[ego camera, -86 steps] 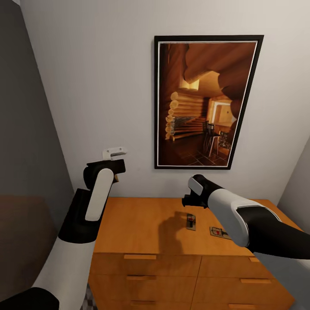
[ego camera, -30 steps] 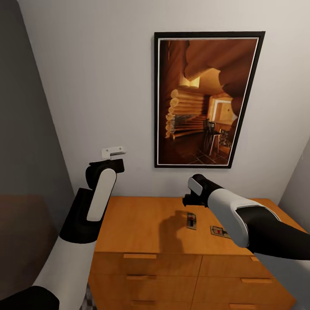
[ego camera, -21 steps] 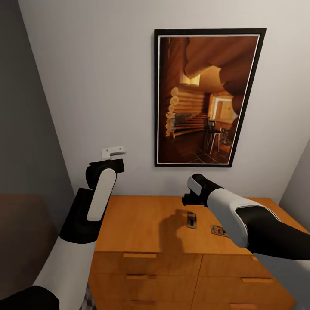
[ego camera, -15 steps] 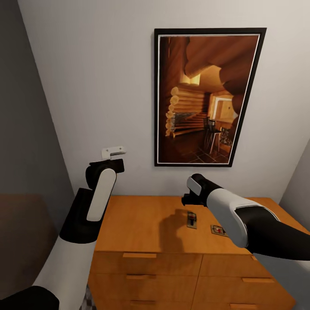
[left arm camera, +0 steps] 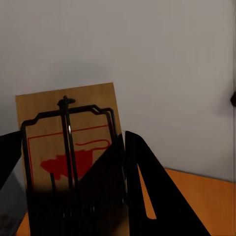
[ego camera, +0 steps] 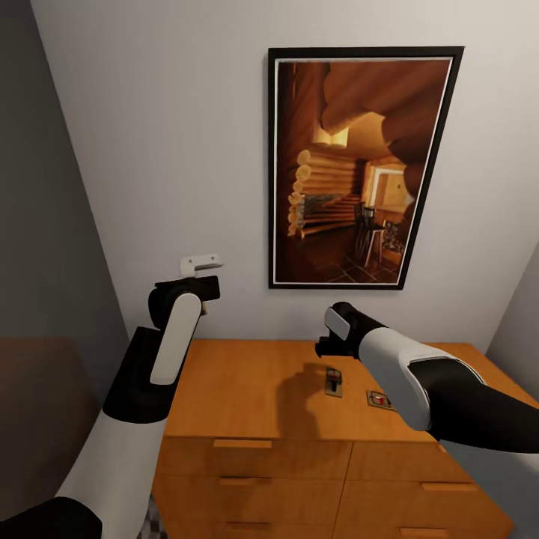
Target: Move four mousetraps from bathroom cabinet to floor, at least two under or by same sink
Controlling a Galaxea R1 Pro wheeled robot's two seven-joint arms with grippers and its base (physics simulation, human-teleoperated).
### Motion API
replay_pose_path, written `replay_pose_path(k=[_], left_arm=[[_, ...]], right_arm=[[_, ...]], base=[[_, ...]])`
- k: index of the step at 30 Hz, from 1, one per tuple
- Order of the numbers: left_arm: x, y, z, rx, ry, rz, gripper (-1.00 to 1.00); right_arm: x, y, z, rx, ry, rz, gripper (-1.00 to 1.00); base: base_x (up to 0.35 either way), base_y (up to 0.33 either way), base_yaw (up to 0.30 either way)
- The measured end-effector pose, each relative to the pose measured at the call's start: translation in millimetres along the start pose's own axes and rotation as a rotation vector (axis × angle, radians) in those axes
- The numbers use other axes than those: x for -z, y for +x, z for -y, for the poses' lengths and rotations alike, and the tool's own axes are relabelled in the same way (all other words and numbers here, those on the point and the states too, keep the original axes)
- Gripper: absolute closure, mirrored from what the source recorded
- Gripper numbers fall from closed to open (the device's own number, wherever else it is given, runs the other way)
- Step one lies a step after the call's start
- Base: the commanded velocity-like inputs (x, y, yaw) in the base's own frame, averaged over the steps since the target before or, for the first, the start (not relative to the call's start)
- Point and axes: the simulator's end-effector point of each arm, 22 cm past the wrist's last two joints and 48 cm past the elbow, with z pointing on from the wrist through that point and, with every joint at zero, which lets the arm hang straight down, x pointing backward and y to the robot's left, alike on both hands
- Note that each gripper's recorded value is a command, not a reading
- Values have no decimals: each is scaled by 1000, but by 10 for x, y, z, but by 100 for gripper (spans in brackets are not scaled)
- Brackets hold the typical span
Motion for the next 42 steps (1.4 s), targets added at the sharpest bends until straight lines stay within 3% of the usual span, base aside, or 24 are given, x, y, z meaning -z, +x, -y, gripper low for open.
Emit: replay_pose_path(k=[16,42], left_arm=[[2,-19,144,-1,64,7,100],[-25,26,175,-3,81,8,100]], right_arm=[[-19,-2,0,-1,-1,2,-100],[-69,1,-15,-1,-2,7,-100]], base=[[0,0,0],[0,0,0]])
